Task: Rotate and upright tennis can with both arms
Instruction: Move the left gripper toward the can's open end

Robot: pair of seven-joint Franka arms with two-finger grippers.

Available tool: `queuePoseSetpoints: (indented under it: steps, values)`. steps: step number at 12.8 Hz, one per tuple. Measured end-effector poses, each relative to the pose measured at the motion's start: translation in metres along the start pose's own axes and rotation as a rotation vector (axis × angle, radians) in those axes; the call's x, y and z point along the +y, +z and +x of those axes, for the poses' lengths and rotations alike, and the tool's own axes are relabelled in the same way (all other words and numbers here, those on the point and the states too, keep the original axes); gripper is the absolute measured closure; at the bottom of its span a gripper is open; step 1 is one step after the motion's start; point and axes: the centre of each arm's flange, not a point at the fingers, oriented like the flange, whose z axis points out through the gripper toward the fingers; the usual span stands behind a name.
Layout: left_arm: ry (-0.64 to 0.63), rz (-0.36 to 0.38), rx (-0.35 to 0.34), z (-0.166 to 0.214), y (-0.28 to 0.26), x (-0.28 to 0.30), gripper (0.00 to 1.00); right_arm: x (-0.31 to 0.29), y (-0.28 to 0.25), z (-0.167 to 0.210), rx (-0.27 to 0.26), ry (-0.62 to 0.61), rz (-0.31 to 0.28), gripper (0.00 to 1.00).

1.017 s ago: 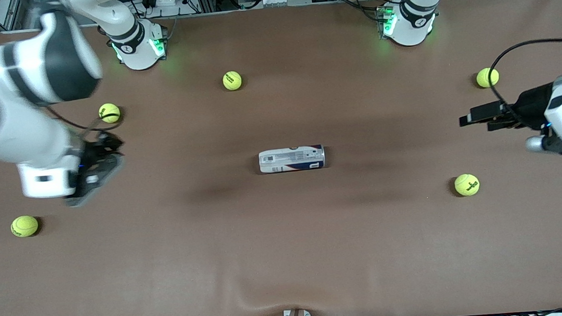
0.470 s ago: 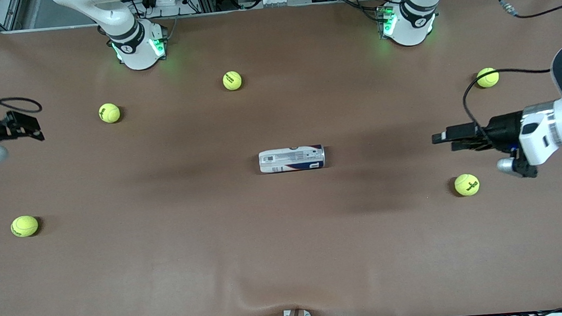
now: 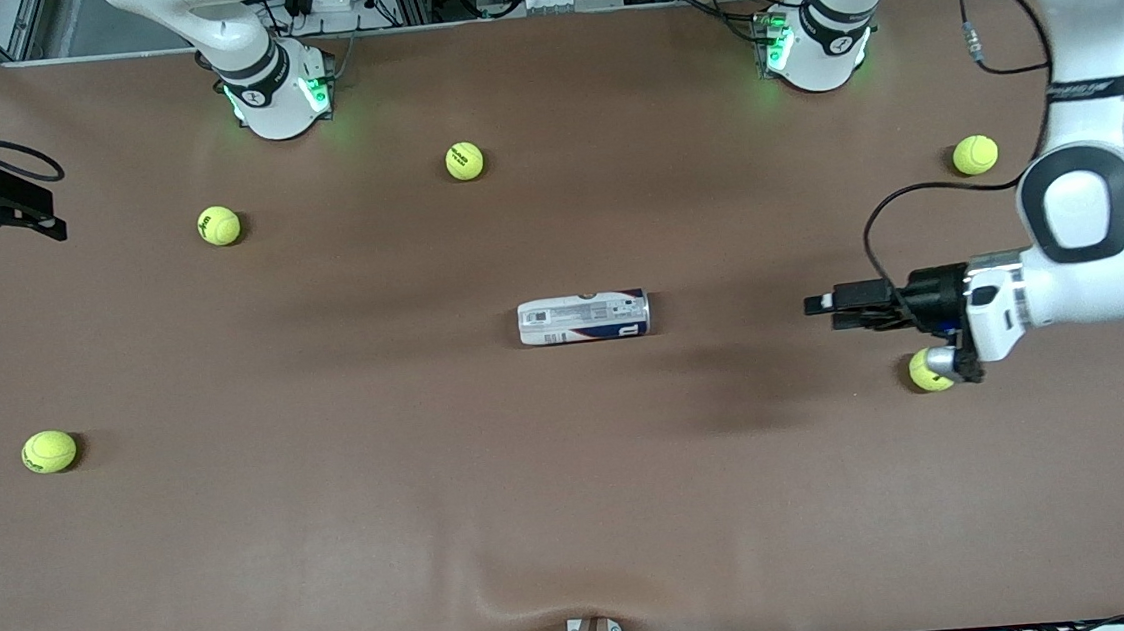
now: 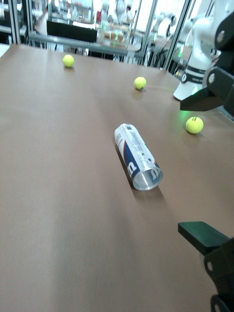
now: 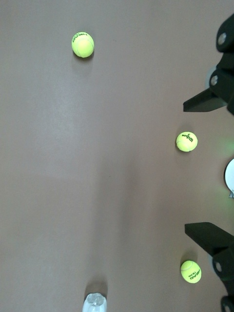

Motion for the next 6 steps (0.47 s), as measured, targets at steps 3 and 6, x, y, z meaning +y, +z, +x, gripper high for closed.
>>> queuePoseSetpoints:
  steps: [3,6]
  values:
    - [-0.001,-0.115,0.007,0.007,0.037,-0.020,0.00,0.015,0.001,-0.004,-0.008,0.078,0.013,0.00]
    - [-0.007,-0.230,0.012,0.006,0.090,-0.039,0.00,0.024,-0.005,-0.019,-0.038,0.152,0.023,0.00]
